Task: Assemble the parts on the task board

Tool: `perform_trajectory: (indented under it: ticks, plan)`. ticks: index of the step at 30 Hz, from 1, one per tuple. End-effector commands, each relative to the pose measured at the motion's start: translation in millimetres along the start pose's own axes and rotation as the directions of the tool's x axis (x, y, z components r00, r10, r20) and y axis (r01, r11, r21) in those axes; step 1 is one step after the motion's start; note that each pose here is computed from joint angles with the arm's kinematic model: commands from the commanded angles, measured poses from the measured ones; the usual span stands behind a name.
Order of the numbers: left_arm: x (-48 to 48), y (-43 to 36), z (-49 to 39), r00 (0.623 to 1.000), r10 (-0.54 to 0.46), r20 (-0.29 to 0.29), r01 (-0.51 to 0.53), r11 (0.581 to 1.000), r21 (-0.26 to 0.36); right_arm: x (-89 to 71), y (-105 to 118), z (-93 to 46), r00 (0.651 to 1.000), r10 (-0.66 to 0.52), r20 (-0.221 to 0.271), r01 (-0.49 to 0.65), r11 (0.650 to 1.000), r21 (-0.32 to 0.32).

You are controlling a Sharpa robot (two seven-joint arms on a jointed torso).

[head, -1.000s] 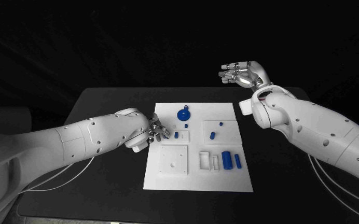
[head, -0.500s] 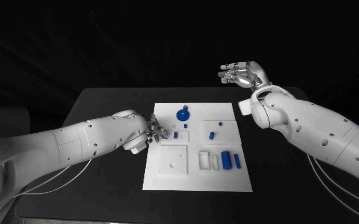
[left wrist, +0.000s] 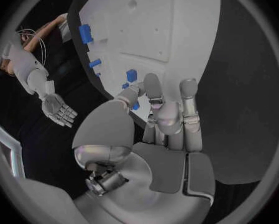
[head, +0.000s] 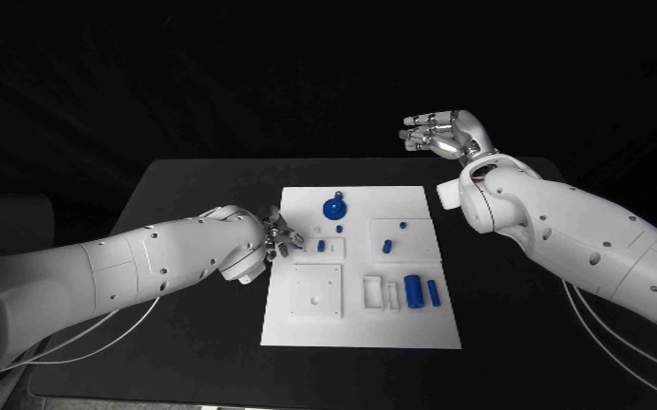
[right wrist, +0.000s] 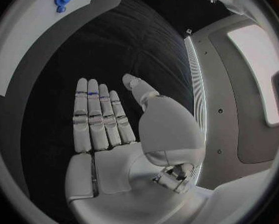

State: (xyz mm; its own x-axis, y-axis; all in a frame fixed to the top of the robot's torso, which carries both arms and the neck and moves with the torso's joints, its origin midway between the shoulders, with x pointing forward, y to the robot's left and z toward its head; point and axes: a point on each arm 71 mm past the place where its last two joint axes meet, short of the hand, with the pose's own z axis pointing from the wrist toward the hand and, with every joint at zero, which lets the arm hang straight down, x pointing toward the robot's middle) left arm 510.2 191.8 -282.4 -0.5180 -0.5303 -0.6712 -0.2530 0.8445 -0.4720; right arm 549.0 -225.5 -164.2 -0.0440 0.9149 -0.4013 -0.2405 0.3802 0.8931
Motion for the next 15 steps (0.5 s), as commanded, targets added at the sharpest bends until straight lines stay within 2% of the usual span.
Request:
perform_trajectory:
  ticks: [1,15]
  plan:
    - [0.0,-3.0,-0.6,1.000,-0.021,0.022,0.020,1.000,0.020,1.3,0.7,-0.2,1.000,0.002,-0.014,-0.002,1.000,-0.008]
    - [2.4,-7.3,2.1,1.000,0.004,0.005,-0.004,1.000,0.027,1.2,0.6,-0.4,1.000,0.003,-0.015,-0.003,1.000,-0.007]
